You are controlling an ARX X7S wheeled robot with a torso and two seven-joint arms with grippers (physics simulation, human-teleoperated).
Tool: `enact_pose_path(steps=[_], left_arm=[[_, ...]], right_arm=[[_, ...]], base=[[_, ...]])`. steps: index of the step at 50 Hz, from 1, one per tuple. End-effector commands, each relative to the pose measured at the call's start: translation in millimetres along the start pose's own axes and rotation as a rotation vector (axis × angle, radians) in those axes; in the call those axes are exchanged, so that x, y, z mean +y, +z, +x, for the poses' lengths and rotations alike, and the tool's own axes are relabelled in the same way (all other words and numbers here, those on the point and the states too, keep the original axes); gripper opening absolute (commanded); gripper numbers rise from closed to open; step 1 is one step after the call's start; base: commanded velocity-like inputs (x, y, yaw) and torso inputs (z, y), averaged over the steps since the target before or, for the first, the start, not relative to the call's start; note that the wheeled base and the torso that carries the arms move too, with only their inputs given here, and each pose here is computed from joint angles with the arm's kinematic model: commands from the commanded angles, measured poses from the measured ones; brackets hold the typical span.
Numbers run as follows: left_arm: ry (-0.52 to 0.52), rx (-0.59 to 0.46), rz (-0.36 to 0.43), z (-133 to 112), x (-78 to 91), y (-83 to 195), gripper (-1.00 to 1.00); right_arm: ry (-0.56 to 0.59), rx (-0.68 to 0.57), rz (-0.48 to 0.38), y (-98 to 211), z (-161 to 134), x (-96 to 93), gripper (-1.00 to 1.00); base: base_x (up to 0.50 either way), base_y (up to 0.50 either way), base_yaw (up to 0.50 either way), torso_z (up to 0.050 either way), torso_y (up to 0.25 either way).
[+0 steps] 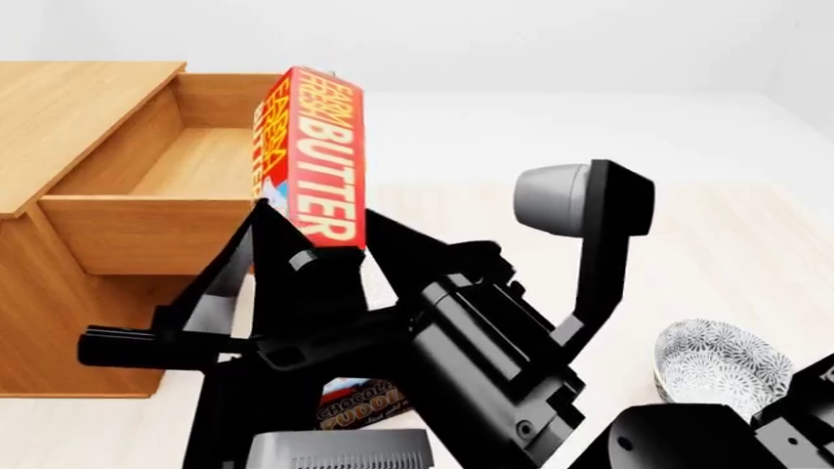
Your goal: Put the butter at the back in the top drawer of the cabinet and close it.
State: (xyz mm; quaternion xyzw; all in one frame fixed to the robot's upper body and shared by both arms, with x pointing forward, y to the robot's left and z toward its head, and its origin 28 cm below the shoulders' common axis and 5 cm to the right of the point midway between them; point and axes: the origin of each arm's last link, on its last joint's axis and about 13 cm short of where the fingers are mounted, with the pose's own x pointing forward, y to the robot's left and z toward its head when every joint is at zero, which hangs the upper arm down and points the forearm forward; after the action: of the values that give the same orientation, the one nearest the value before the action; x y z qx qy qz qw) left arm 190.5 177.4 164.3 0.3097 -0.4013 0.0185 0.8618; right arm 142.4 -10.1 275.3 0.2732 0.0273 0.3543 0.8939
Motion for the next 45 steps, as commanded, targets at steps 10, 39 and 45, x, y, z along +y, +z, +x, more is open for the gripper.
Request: enact_pose_path(steps=[10,39,45], left_arm=[[-0.042,0.003,-0.031,-1.8,-3.8,0.4,-1.0],[0.012,0.027,0.034,12.9,15.8,-10.9,-1.0],[0.019,0.032,0.044,14.0,18.1,-12.8,-1.0]], right_arm=[[0.101,-0.074,-0.024,11.2,-6.0,9.9,1.0],[0.034,-0.24,-0.09,42.9,-47.6,12.6,1.0],[-0.015,-0.279,-0.105,47.5,-51.7,3.7,1.0]], base=[[0.0,0.0,0.0,0.001,0.001],[0.0,0.0,0.0,0.0,0.001],[0.0,0.0,0.0,0.0,0.002]])
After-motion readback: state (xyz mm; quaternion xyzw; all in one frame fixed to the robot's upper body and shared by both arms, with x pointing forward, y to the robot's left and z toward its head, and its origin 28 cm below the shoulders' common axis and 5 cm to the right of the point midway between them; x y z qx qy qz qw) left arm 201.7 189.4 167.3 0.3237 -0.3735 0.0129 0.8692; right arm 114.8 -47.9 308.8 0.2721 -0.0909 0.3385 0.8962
